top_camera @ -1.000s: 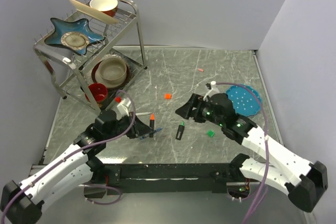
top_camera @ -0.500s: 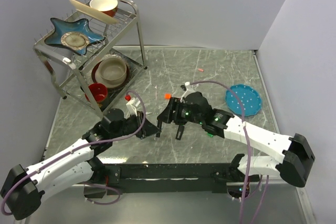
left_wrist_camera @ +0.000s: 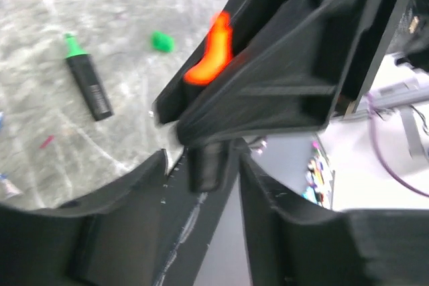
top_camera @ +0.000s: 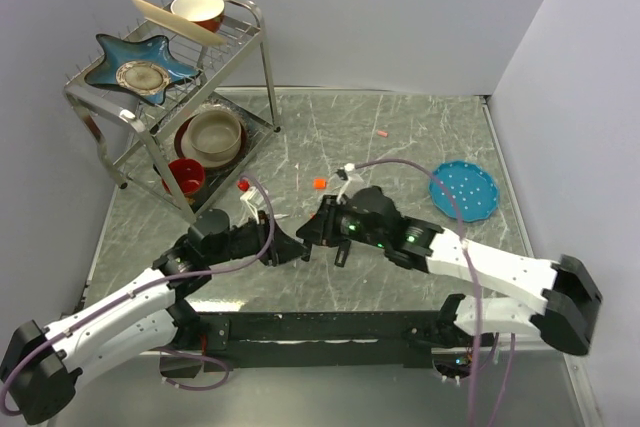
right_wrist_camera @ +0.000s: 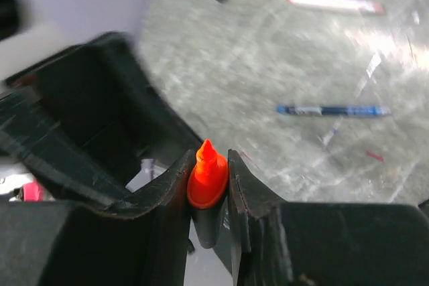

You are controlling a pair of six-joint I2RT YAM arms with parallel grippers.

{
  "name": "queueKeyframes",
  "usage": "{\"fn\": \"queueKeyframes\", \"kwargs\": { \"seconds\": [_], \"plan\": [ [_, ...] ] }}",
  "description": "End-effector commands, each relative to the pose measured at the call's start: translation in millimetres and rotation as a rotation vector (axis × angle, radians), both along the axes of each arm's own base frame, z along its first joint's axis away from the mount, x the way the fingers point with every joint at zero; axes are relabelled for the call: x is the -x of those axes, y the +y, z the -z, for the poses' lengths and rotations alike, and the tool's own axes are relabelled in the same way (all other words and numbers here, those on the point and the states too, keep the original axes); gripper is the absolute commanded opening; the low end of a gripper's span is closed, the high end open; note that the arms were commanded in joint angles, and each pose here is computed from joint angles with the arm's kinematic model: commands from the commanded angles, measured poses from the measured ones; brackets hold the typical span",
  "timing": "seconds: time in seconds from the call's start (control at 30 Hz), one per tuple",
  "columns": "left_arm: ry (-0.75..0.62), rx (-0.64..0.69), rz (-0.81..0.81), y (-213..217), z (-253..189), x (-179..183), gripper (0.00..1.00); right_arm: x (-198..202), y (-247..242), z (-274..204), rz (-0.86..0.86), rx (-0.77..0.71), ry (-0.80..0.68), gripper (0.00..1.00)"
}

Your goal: Insert the pens into the pen caps

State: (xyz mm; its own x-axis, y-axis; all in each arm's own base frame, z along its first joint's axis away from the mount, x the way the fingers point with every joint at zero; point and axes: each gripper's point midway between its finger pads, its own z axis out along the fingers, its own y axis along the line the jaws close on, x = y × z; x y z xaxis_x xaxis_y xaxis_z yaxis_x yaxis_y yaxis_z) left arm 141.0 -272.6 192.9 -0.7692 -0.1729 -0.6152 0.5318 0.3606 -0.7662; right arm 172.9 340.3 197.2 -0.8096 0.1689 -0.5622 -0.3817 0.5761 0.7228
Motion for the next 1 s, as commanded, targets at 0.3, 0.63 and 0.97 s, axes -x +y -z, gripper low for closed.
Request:
{"fn": "queueKeyframes", "kwargs": {
  "seconds": [0.3, 0.63, 0.97],
  "plan": [
    [-0.153, 0.352, 0.384, -7.3, -96.5, 66.4, 0.58, 67.5, -14.1, -145.4, -0.324, -0.594, -0.536, 0.0],
    [-0.17, 0.372, 0.415, -3.0, -98.5, 74.9, 0.39, 74.9, -4.3, -147.6, -0.383, -0.628, -0.542, 0.0],
    [-0.154, 0.349, 0.403, -9.2, -94.2, 66.8, 0.05, 70.9, 7.6, -128.3, -0.371, -0.529, -0.528, 0.08]
  ]
}}
